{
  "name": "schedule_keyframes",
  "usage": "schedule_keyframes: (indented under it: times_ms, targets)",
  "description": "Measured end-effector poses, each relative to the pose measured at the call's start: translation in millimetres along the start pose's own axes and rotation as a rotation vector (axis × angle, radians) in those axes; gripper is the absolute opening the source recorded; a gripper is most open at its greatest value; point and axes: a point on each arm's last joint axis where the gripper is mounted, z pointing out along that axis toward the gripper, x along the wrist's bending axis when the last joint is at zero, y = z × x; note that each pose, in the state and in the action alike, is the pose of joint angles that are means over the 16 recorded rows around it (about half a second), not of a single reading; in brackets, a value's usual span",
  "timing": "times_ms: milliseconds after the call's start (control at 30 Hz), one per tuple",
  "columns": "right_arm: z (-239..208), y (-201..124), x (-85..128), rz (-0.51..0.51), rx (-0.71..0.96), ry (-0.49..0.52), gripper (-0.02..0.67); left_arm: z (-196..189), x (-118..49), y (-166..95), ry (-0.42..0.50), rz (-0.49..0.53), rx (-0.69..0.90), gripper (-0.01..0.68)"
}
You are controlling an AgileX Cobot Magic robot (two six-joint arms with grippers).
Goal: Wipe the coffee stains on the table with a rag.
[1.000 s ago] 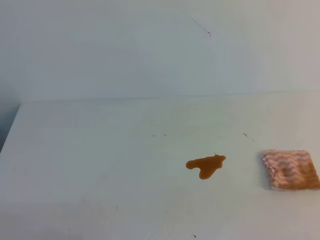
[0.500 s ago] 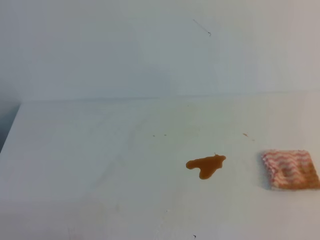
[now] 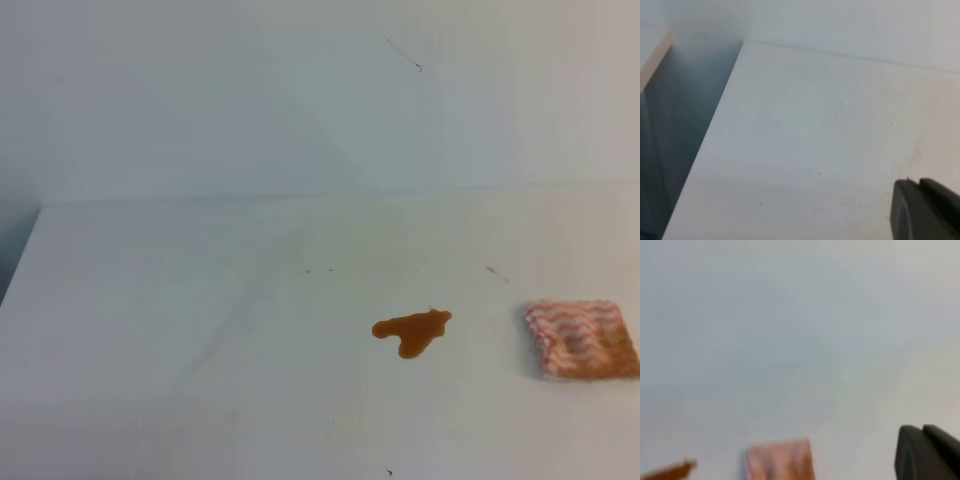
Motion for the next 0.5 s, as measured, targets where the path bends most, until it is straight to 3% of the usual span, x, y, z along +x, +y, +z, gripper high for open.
schedule_keyframes:
  times_ms: [200,500]
  targets:
    - [32,-14,3,0.008,0.373,0.014,-0.002,0,0.0,0,0.000,0.000,0.000,-0.001]
    - [78,-35,10,0.028,0.644,0.093,-0.002,0,0.0,0,0.000,0.000,0.000,-0.001]
